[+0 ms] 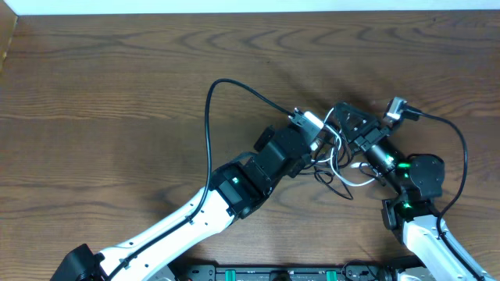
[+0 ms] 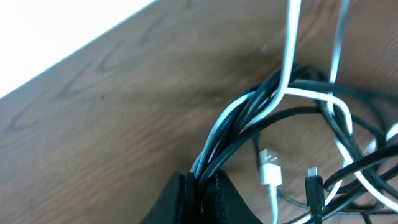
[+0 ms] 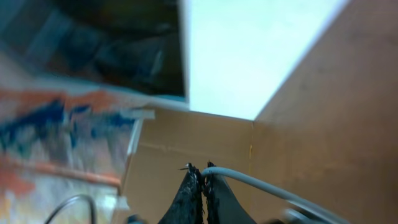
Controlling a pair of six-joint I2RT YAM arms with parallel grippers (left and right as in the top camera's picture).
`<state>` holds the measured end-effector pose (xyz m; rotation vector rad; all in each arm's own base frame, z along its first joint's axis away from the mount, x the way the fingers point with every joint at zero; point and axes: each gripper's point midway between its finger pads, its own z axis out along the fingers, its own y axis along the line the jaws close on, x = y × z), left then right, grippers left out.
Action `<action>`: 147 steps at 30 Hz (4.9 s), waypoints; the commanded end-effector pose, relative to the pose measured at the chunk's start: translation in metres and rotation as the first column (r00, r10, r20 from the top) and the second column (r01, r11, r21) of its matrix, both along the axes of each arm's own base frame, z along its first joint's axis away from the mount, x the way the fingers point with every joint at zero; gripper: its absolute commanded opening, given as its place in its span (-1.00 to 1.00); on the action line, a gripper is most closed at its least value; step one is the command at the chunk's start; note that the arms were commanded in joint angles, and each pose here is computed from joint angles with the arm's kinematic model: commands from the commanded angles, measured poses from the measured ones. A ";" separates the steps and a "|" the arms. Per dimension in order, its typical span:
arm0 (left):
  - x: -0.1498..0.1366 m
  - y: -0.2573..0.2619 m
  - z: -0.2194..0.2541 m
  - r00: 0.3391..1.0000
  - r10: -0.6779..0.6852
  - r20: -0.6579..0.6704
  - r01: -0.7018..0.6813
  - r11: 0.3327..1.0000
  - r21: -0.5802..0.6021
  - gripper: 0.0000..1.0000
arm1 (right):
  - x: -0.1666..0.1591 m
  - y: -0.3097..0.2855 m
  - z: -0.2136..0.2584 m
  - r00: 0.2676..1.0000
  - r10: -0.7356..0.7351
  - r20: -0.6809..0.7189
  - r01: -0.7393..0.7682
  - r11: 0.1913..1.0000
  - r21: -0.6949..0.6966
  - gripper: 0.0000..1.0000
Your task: Untangle cables
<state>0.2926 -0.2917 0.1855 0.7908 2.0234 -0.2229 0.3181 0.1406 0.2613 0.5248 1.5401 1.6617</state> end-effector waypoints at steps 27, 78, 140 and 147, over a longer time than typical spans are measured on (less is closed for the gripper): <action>-0.008 0.009 -0.012 0.999 -0.005 -0.041 0.007 0.998 0.069 0.15 | -0.009 -0.013 0.052 0.962 0.011 0.272 0.011 0.997 -0.080 -0.98; 0.022 -0.021 0.001 0.994 -0.028 0.110 0.028 1.000 0.006 -0.84 | -0.053 0.004 0.073 0.929 0.364 0.066 -0.370 0.900 0.229 -0.98; -0.035 0.046 -0.001 0.971 -0.239 0.021 0.213 0.898 0.386 -0.85 | -0.053 -0.002 -0.039 0.884 0.446 0.139 -0.351 0.831 -0.432 -0.23; -0.031 0.041 0.006 0.956 -0.288 0.065 0.236 0.879 0.415 -0.85 | -0.057 0.021 -0.048 0.874 0.473 0.112 -0.382 0.811 -0.442 -0.22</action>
